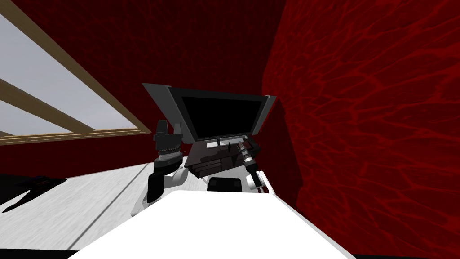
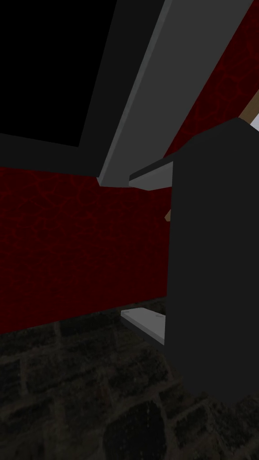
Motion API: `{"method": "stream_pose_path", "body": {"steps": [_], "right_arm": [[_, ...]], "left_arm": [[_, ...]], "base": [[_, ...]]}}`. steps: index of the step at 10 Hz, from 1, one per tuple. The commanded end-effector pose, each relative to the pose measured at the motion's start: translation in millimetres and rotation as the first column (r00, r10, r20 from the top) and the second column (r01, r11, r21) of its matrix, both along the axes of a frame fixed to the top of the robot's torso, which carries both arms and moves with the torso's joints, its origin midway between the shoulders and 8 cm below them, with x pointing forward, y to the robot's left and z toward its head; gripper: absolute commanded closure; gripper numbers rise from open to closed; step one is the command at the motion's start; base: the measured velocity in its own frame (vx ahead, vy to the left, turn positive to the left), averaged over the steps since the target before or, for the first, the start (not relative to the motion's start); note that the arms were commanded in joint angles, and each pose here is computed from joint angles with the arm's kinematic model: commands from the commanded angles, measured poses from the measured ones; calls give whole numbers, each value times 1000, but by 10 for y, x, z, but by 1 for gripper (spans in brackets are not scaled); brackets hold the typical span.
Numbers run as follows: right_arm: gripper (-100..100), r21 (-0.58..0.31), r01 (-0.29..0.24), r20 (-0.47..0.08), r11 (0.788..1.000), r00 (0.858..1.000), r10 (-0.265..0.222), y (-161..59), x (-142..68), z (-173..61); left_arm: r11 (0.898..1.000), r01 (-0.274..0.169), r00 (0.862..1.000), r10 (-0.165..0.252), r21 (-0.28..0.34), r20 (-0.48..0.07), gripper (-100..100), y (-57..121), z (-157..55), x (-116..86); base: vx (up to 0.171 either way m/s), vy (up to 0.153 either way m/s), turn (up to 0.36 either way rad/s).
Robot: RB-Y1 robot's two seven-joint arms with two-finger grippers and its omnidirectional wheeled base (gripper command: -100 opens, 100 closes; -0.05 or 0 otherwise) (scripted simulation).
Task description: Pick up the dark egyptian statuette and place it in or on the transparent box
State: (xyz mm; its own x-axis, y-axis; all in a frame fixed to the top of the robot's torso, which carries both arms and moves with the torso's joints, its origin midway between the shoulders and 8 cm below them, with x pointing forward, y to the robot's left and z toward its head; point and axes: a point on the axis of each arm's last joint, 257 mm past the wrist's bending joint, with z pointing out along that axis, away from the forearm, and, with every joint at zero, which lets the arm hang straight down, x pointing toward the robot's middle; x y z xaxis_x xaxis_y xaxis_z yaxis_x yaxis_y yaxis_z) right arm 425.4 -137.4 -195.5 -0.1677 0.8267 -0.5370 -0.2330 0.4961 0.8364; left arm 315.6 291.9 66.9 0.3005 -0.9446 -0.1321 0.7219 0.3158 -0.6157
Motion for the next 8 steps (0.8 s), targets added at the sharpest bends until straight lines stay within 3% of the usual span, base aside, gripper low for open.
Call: {"method": "stream_pose_path", "body": {"steps": [1,2,3,5,8], "right_arm": [[-100,-65,1,-44,998,999,-4,29,30,-228],[-100,-93,0,-38,996,999,-3,36,28,-234],[-100,-134,-2,-77,991,997,-9,59,41,-422],[-100,-171,-3,-69,985,998,-9,66,39,-428],[-100,-291,-11,-130,957,991,-28,91,47,-802]], "left_arm": [[1000,0,1000,0,0,0,0,0,0,0],[1000,0,1000,0,0,0,0,0,0,0],[1000,0,1000,0,0,0,0,0,0,0],[1000,0,1000,0,0,0,0,0,0,0],[1000,0,1000,0,0,0,0,0,0,0]], "base": [[20,-14,70],[16,-9,43],[16,-4,86],[10,-2,17],[12,1,68]]}}
